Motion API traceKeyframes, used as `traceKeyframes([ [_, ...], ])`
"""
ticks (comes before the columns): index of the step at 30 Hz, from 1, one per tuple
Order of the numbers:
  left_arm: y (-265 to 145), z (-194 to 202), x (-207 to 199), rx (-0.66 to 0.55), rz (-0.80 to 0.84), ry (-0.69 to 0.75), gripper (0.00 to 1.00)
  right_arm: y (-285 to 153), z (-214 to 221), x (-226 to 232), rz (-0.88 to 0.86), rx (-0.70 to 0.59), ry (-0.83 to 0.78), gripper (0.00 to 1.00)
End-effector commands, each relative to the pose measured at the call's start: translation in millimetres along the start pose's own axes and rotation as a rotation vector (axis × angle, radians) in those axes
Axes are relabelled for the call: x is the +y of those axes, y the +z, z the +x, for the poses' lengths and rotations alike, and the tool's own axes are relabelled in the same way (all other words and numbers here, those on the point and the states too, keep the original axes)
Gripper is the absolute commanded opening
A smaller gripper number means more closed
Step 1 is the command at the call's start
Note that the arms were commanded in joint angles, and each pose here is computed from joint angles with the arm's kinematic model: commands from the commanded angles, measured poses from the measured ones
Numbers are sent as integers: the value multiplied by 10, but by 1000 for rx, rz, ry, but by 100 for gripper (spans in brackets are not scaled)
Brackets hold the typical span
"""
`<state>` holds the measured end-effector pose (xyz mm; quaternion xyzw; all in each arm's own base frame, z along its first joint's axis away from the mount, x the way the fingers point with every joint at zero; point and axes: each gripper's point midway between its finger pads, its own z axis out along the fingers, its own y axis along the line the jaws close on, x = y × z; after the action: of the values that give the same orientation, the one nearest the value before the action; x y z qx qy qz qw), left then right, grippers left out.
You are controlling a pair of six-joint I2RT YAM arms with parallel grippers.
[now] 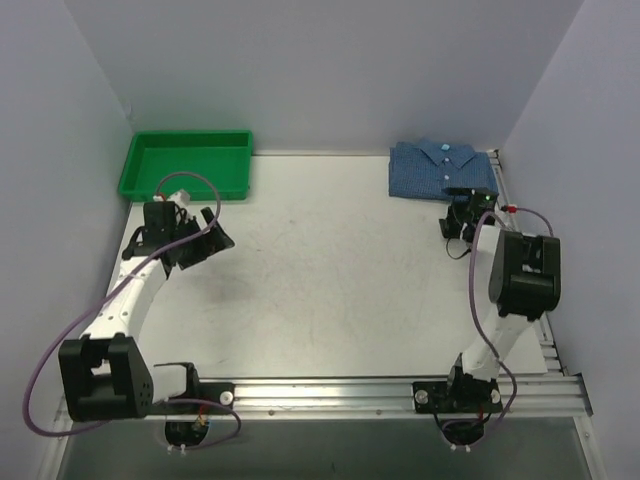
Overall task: Fold and stack the long sleeve shirts
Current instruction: Neatly place the folded shirt to the corner
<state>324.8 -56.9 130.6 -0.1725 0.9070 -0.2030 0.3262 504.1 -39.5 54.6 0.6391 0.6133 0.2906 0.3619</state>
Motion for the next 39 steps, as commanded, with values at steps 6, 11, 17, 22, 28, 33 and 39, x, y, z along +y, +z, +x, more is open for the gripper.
traceKeyframes([
  [6,-704,-298,-384,-191,84,86,97,-1850,-275,153,177,40,-644,96],
  [11,-1414,-258,-387,-276,21,133,98,-2932,-320,61,199,36,-893,98],
  [17,-2268,-136,-433,-426,-9,226,98,-4000,-537,-185,141,-213,-1061,99],
  [22,-2755,-16,-77,-562,-161,227,98,-4458,-494,-404,-16,-302,-1121,100],
  [28,-2584,366,139,-508,-139,205,97,-4767,-619,-518,-146,-420,-1139,100],
  [33,-2569,476,160,-531,-74,192,97,-4900,-677,-590,-206,-477,-1113,100],
  [39,-2674,430,106,-579,-27,169,97,-4935,-686,-609,-226,-492,-1100,100],
])
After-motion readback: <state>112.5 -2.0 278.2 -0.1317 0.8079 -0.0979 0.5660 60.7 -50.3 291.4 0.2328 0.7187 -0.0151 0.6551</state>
